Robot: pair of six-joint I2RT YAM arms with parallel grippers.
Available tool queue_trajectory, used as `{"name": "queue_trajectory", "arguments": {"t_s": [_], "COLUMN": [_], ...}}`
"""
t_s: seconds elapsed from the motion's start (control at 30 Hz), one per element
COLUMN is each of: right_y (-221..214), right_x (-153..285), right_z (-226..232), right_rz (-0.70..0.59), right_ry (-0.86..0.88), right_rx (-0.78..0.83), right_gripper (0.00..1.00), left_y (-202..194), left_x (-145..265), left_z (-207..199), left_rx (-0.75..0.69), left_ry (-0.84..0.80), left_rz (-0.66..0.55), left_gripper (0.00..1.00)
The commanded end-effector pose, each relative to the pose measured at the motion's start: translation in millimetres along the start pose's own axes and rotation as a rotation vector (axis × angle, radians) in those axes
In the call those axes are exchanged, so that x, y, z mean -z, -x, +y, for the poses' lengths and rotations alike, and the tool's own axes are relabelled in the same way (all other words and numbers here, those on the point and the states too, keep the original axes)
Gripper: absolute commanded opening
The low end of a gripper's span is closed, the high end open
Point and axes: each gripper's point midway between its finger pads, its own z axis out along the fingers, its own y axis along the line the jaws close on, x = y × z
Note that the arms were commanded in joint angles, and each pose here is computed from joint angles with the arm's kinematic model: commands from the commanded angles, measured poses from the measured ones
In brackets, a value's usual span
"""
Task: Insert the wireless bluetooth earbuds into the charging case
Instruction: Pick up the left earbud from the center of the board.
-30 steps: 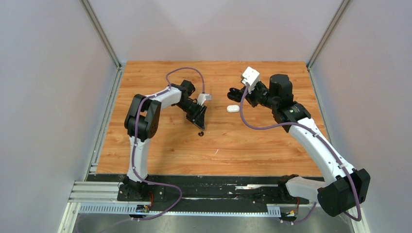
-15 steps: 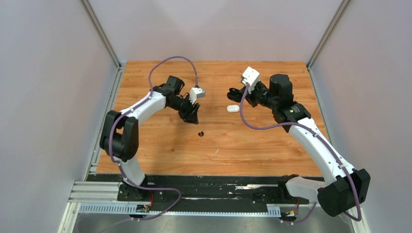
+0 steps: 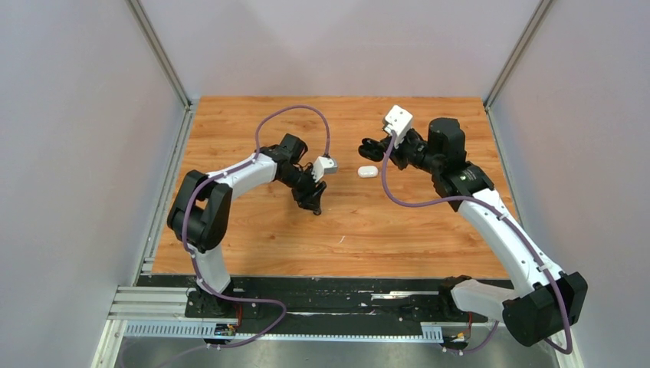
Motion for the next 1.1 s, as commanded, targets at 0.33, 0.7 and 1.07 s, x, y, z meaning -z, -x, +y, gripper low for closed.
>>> {"name": "queue_trajectory", "arguments": {"t_s": [0.33, 0.7, 1.07], "right_y": [16, 19, 21], "right_x": [18, 21, 22], "right_z": [3, 3, 4], "right_rz": [-0.053, -0.058, -0.062], "right_ry": [-0.012, -0.011, -0.008], "right_rx": [-0.005, -0.007, -0.006], "right_gripper": [0.00, 0.00, 0.00], "left_y": [9, -5, 14], "left_x": [-22, -25, -2], "left_z": [6, 15, 20], "left_rx": [0.181, 0.179, 0.131], "left_ry": [-0.049, -0.006, 0.099], "left_rz": [-0.023, 0.029, -0.034], "left_gripper": [0.55, 0.55, 0.55]}}
